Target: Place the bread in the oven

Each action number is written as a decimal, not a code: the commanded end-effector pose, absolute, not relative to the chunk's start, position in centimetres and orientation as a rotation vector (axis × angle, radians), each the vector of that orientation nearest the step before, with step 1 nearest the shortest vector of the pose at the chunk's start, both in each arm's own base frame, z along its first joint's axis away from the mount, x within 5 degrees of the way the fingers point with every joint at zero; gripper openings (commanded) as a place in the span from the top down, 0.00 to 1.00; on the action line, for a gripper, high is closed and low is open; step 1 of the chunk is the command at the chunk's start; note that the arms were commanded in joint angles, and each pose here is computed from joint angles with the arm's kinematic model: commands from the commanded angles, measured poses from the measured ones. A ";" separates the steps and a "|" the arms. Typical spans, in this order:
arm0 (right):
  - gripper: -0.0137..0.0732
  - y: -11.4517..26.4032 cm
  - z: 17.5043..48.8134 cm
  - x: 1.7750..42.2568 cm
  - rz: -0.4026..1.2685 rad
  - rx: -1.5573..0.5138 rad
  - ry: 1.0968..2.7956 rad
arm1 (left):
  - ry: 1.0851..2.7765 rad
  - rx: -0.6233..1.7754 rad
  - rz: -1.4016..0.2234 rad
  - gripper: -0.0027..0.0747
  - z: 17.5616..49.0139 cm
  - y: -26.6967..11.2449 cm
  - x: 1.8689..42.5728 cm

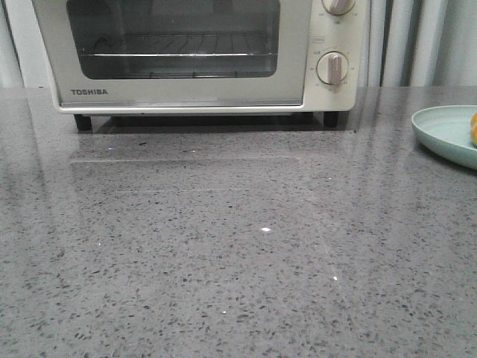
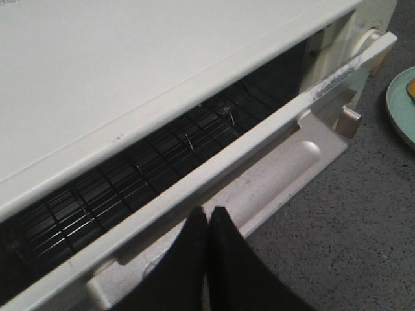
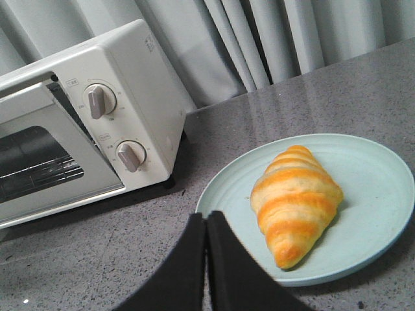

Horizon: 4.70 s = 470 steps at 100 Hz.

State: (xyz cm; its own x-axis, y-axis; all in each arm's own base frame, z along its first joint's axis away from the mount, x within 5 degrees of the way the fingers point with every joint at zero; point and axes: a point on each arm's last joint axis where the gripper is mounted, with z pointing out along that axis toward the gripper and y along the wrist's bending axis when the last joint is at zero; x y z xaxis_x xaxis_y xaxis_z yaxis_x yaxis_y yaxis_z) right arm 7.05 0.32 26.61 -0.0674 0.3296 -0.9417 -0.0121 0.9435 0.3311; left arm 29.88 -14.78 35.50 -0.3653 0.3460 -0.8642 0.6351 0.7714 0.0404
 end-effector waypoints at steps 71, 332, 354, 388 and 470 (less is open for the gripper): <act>0.90 0.1 28.5 7.2 0.258 0.236 1.509 | 2.118 0.779 -0.377 0.99 31.5 -13.4 26.3; 0.44 -1.2 30.0 29.2 -0.120 0.071 2.569 | 1.656 0.754 -0.418 0.99 43.3 -6.5 8.1; 0.44 -1.3 27.1 30.4 -0.136 0.069 2.704 | 1.645 0.745 -0.415 0.99 43.4 -6.4 8.2; 0.92 -1.3 25.4 31.0 -0.144 0.067 2.773 | 1.637 0.738 -0.413 0.99 43.5 -6.4 8.2; 0.92 14.5 41.5 24.1 0.224 -0.831 2.038 | 1.447 0.629 -0.368 0.99 45.4 -4.9 6.0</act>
